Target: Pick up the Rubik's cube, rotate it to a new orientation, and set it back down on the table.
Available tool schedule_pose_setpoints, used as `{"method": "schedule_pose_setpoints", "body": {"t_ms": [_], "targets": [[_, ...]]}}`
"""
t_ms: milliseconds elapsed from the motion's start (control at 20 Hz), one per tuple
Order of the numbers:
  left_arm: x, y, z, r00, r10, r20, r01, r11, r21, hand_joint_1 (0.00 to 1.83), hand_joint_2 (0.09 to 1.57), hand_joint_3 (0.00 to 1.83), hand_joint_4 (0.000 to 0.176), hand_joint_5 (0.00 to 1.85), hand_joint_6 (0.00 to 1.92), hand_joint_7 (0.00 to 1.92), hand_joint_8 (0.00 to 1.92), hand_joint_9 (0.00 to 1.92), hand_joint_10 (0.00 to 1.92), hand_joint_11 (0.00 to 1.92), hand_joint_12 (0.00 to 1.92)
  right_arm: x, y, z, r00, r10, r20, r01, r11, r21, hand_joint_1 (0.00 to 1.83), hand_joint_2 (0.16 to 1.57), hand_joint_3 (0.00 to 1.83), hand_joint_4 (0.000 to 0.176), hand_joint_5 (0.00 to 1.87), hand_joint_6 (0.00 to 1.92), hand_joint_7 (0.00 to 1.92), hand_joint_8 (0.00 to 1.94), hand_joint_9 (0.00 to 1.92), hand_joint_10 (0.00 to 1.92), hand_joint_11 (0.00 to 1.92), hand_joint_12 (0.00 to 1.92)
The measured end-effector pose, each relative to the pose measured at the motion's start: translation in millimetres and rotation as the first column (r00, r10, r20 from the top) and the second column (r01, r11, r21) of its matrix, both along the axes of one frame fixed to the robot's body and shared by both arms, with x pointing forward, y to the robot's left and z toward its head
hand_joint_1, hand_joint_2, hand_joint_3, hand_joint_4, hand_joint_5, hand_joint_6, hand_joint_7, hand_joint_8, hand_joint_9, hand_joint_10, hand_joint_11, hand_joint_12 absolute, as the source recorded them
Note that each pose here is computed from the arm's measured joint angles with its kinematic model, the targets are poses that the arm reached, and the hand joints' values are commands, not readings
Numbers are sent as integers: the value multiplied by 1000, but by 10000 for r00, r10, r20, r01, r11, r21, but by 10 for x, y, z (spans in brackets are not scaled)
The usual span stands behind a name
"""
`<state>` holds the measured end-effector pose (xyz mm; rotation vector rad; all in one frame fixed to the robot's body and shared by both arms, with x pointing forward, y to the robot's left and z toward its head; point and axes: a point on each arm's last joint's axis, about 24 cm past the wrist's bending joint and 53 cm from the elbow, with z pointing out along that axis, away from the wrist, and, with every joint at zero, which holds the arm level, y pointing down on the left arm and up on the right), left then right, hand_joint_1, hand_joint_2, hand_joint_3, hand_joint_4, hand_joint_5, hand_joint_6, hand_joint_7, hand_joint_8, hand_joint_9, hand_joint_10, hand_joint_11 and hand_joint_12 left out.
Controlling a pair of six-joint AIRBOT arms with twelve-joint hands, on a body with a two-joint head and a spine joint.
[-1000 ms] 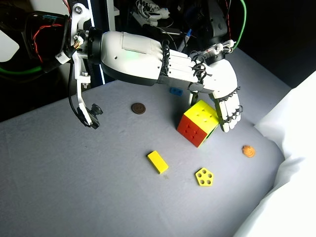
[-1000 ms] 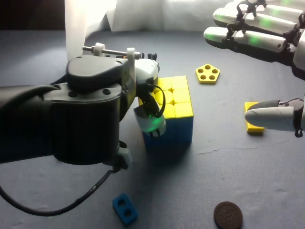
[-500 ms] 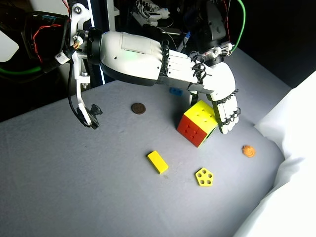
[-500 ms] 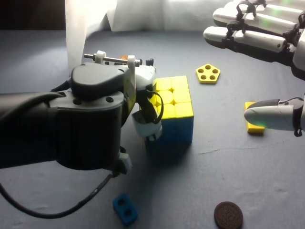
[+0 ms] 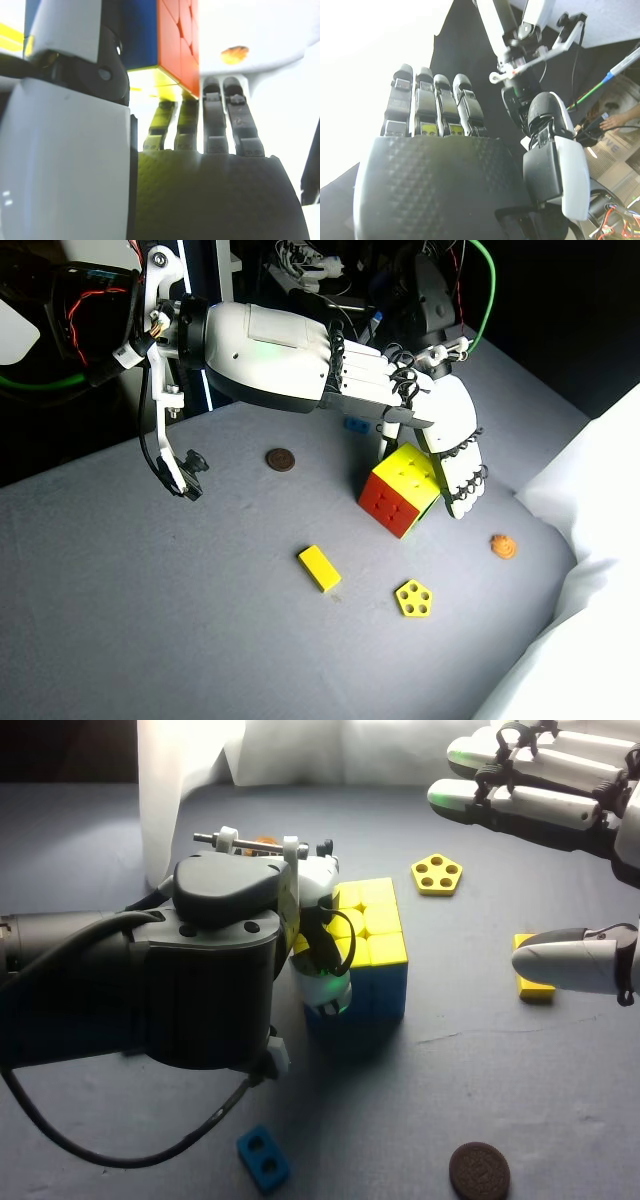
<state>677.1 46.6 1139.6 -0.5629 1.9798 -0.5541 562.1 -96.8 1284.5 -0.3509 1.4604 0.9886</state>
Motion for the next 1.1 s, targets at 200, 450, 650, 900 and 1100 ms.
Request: {"method": "schedule_pose_setpoints", "body": {"t_ms": [200, 450, 650, 900, 1100], "targets": [[4, 7, -10, 10000, 26, -16, -26, 10000, -23, 1028, 1038, 0, 7, 0, 0, 0, 0, 0, 0, 0, 0, -6, 6, -2, 10000, 26, 30, -26, 10000, -36, 8, 1249, 2, 0, 0, 0, 16, 0, 1, 0, 0, 0], [9, 13, -13, 10000, 42, -15, -42, 10000, -18, 1007, 1010, 0, 0, 0, 0, 0, 0, 0, 0, 0, 0, -7, 6, -2, 10000, 30, 40, -29, 10000, -48, 32, 1248, 3, 0, 0, 0, 25, 1, 15, 4, 0, 0], [10, 14, -13, 10000, 45, -15, -45, 10000, -16, 1043, 1059, 10, 0, 0, 0, 0, 0, 0, 0, 0, 0, -8, 8, -2, 10000, 33, 38, -33, 10000, -46, 24, 1260, 6, 0, 23, 9, 70, 16, 23, 7, 0, 0], [10, 15, -13, 10000, 58, -18, -58, 10000, -35, 1169, 982, 17, 0, 62, 4, 85, 8, 140, 30, 0, 410, -7, 6, -37, 10000, 24, -39, -25, 9999, -130, 106, 1248, 0, 0, 50, 19, 88, 18, 50, 19, 3, 1], [46, 17, 73, 9994, 32, 338, -34, 10000, 49, 1098, 1105, 5, 0, 358, 830, 193, 1168, 193, 1370, 144, 1626, -4, 3, -44, 10000, -5, 41, 6, 9997, -235, 152, 1208, 0, 0, 98, 2, 109, 1, 84, 1, 0, 245]]}}
